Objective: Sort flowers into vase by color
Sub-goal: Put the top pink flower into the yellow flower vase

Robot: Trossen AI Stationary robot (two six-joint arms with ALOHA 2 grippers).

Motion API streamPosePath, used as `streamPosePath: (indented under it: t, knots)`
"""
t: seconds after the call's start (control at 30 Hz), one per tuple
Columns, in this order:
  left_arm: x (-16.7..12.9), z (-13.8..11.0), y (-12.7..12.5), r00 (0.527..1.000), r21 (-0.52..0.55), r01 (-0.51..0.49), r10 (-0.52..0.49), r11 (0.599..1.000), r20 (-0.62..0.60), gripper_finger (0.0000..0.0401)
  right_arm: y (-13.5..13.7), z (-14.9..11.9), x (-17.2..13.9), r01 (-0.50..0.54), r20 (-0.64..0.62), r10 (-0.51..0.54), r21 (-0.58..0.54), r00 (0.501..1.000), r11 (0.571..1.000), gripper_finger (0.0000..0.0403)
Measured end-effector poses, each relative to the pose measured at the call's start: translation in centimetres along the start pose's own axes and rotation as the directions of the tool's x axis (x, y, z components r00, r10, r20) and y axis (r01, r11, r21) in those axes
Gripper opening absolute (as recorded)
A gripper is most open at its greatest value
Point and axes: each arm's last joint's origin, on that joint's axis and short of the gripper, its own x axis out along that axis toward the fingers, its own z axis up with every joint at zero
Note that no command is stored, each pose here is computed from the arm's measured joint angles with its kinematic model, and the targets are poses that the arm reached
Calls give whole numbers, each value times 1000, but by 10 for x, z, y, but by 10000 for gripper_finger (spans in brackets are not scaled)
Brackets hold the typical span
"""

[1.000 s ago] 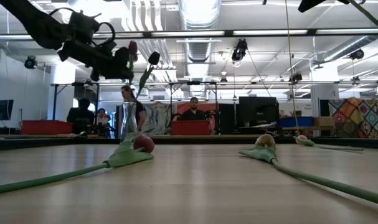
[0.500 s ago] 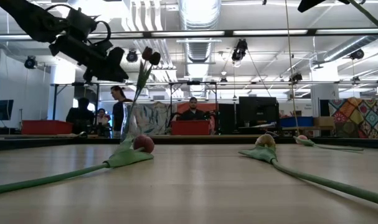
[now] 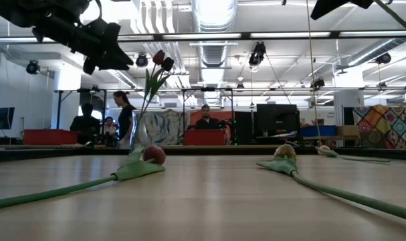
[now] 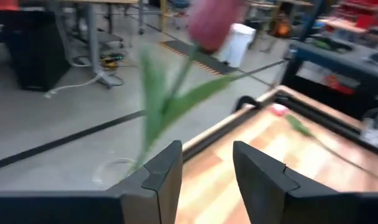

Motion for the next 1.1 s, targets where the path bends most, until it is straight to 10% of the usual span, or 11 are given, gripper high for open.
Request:
streamPosePath:
  t: [0.47, 1.1]
  knots:
    - [8, -25, -42, 961, -97, 258, -245, 961, 131, 12, -22, 32, 28, -92, -33, 89, -116, 995, 989, 9]
    - [-1, -16, -86, 922, -101, 374, -358, 922, 150, 0, -115, -20, 137, 188, -399, -97, 194, 912, 963, 33]
